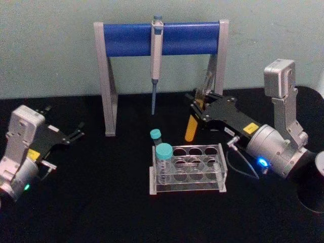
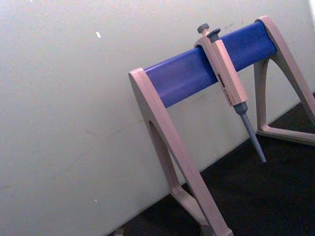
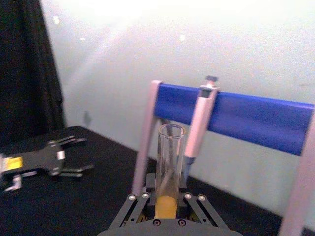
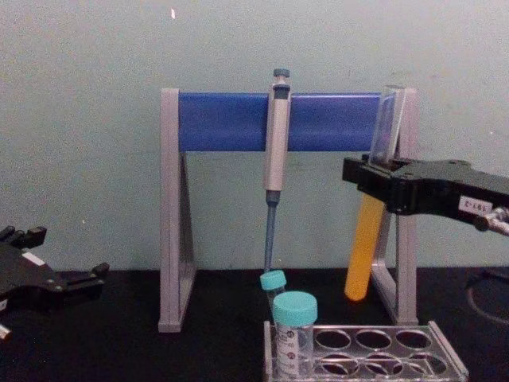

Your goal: Pick up the test tube from the test tube rack, shake it, then place it back into the test tube rack.

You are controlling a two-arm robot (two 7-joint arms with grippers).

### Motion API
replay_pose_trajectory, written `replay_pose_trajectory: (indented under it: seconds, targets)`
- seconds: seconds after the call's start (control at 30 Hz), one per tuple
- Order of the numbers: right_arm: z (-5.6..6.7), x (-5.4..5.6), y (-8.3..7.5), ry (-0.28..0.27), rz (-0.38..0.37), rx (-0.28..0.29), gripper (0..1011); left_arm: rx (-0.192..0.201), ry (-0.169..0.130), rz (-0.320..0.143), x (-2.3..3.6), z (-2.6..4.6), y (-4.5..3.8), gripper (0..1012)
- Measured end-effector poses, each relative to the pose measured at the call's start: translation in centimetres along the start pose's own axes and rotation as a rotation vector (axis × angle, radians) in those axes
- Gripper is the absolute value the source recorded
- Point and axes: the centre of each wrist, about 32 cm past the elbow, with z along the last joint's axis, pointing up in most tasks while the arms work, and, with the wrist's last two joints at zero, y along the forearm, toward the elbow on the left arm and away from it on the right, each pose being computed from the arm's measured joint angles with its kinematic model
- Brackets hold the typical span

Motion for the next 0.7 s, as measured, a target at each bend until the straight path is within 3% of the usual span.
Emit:
replay_pose_trajectory:
  seconds: [0.23,0.7]
  targets:
    - [-0.20,0.41,0.36,-0.016,-0.075,0.005,232,0.000,0.000,0.000,0.00,0.00,0.00,1001]
    - [-0.20,0.50,0.26,-0.028,-0.087,-0.008,232,0.000,0.000,0.000,0.00,0.00,0.00,1001]
